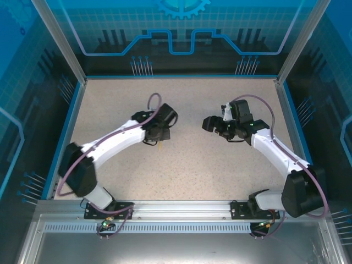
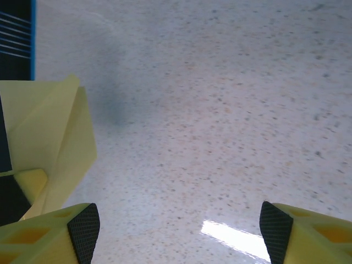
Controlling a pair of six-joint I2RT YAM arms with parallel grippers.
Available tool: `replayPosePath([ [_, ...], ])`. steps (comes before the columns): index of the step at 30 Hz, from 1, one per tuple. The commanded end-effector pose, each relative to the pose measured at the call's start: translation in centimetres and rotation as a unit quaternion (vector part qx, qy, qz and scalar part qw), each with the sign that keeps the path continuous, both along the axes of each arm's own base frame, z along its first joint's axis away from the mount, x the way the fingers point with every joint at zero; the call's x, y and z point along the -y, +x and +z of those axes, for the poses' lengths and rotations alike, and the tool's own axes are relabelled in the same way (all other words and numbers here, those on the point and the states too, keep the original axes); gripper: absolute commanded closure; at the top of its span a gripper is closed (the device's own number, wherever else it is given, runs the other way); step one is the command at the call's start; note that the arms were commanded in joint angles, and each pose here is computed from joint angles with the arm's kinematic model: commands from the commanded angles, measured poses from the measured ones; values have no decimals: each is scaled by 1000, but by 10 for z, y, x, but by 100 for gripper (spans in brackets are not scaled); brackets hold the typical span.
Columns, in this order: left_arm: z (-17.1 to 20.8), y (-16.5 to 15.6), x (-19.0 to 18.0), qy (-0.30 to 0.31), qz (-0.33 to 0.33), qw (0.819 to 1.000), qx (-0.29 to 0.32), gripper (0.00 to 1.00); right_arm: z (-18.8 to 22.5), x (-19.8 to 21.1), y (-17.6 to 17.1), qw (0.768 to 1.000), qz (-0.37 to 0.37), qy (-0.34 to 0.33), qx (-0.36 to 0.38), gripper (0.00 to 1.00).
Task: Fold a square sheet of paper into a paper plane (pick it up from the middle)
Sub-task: Turn over the paper at the center of the table.
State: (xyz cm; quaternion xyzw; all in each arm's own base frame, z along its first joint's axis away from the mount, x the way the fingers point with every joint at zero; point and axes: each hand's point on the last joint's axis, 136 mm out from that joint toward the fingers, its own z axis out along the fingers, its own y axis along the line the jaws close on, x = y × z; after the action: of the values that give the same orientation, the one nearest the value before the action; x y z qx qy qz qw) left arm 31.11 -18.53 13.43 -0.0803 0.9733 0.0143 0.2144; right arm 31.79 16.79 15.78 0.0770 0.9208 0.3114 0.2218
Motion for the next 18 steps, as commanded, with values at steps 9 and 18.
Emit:
replayPosePath([
  [9, -63, 7, 19, 168, -17, 982, -88, 86, -31, 26, -25, 997, -39, -62, -27, 20],
  [18, -59, 20, 110, -112, -76, 985, -102, 44, -37, 34, -32, 995, -58, -76, -31, 20],
])
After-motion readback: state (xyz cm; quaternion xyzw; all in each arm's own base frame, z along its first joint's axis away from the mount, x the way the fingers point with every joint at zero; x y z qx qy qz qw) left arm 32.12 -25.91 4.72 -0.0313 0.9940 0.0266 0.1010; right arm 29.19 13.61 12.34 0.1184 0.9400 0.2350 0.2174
